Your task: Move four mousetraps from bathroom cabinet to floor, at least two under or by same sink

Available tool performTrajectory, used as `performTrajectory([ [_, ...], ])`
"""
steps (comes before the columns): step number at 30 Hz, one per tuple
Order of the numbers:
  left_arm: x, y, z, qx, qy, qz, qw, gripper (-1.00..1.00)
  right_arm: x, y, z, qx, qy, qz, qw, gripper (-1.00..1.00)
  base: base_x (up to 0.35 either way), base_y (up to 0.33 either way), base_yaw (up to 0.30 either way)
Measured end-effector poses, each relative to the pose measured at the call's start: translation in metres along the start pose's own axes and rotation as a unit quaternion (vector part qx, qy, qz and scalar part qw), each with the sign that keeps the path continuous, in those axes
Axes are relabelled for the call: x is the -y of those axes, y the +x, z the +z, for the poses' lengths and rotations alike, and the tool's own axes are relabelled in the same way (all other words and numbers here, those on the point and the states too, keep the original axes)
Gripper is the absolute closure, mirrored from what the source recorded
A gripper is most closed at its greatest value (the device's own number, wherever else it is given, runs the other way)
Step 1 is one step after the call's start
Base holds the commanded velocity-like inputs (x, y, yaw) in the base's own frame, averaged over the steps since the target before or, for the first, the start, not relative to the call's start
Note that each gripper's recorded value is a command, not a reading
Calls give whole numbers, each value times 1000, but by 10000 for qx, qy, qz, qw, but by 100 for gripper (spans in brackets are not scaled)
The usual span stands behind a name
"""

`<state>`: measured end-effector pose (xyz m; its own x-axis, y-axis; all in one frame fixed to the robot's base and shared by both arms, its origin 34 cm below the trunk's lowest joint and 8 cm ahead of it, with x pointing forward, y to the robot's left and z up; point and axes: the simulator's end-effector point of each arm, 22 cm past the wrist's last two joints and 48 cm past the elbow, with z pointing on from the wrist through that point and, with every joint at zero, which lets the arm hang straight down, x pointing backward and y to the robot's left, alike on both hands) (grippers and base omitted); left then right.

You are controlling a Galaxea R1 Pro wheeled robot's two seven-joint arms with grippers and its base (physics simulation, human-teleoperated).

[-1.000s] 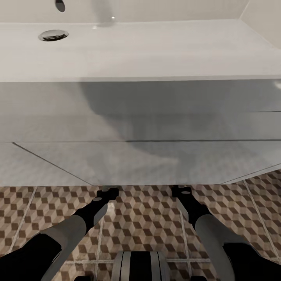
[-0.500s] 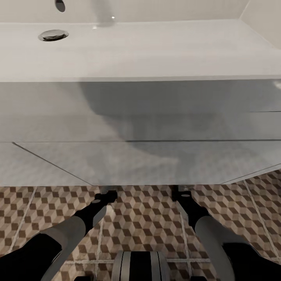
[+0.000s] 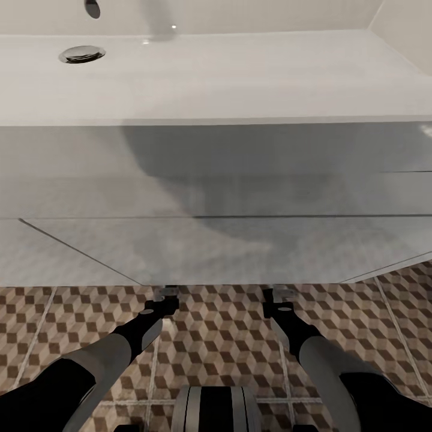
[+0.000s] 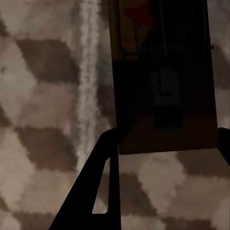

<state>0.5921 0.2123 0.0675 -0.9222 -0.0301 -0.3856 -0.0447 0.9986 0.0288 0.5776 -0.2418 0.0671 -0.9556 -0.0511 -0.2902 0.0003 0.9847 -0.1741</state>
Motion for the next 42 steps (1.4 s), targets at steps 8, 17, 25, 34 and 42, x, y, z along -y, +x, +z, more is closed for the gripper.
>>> performTrajectory([
  [8, 1, -1, 0, 10, 5, 2, 10000, 100, 0, 0, 0, 9, 1, -4, 10000, 100, 0, 0, 0],
  [17, 0, 0, 0, 9, 0, -1, 10000, 100, 0, 0, 0, 9, 1, 7, 10000, 100, 0, 0, 0],
  [25, 1, -2, 0, 36, 10, -9, 10000, 100, 0, -4, 0, 89, 1, 36, 10000, 100, 0, 0, 0],
  [34, 2, -21, -1, 462, 17, -94, 9989, 100, 0, -17, -1, 380, 2, 95, 9992, 100, 0, 0, 0],
  [42, 2, -23, -1, 505, 15, -98, 9987, 100, 0, -19, -1, 442, 1, 128, 9989, 100, 0, 0, 0],
])
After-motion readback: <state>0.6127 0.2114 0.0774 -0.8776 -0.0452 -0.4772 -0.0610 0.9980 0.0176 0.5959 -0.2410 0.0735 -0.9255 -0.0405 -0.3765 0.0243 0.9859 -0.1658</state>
